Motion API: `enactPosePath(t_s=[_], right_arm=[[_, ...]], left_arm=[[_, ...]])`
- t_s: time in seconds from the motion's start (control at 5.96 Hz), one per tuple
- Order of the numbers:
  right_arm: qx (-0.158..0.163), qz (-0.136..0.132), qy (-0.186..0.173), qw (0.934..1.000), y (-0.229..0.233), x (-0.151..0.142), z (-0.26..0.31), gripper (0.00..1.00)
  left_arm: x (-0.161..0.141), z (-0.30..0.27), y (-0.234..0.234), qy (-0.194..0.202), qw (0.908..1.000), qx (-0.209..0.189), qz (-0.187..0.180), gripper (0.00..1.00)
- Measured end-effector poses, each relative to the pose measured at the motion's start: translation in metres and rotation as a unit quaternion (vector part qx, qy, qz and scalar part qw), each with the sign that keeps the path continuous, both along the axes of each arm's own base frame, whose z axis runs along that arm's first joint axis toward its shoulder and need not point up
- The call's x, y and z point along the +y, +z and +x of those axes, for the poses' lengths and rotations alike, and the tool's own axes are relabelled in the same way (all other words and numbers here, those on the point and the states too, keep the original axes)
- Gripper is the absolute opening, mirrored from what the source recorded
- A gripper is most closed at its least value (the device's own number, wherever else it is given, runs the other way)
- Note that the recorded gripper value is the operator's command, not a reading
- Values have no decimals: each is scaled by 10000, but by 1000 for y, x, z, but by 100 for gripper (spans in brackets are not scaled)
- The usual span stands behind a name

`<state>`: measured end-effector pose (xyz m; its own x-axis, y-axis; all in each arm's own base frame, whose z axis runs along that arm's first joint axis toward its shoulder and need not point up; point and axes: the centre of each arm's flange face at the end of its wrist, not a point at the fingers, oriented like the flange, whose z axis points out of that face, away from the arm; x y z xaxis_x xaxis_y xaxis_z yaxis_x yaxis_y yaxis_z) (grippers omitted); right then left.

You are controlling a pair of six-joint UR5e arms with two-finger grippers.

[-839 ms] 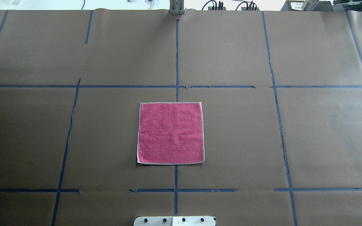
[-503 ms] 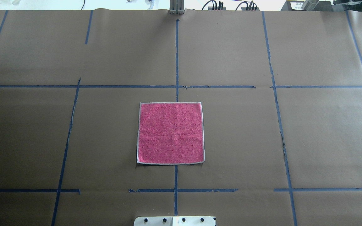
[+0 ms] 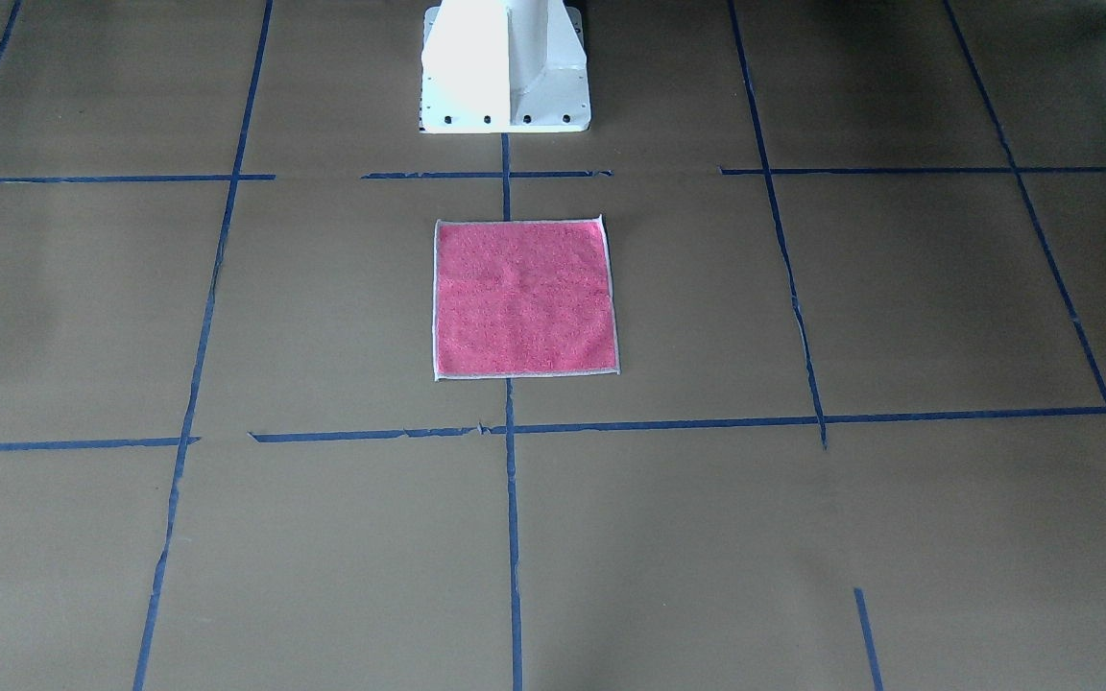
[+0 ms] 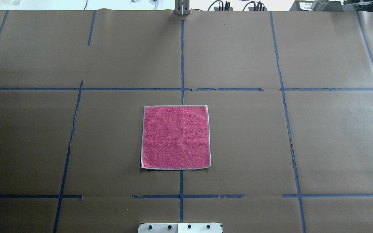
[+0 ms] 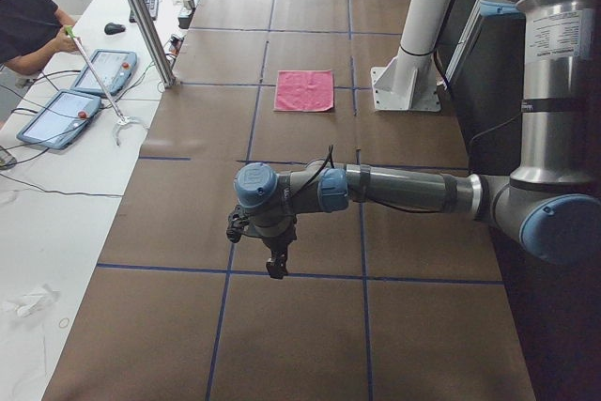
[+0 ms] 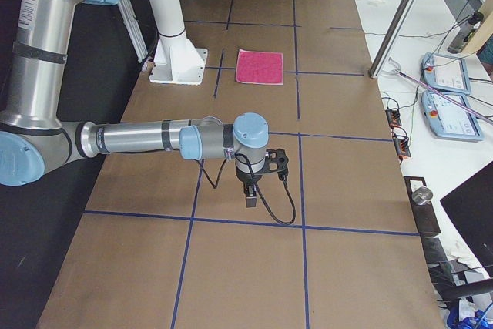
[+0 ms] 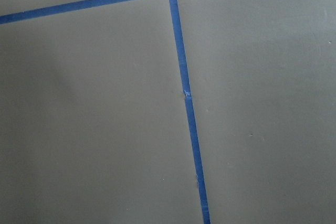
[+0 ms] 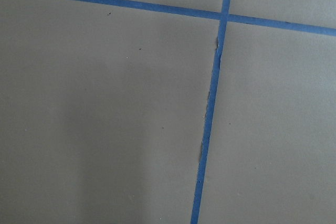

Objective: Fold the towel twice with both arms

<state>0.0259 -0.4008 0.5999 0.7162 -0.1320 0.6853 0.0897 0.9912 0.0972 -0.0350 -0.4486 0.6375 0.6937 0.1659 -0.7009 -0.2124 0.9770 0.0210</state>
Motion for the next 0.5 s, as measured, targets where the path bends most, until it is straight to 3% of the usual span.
enactPosePath(t_s=[0.5], right_arm=[[-96, 40, -17, 9999, -4, 0, -1, 100]], left_arm=[[-1, 0, -7, -6, 10000, 14, 78, 100]])
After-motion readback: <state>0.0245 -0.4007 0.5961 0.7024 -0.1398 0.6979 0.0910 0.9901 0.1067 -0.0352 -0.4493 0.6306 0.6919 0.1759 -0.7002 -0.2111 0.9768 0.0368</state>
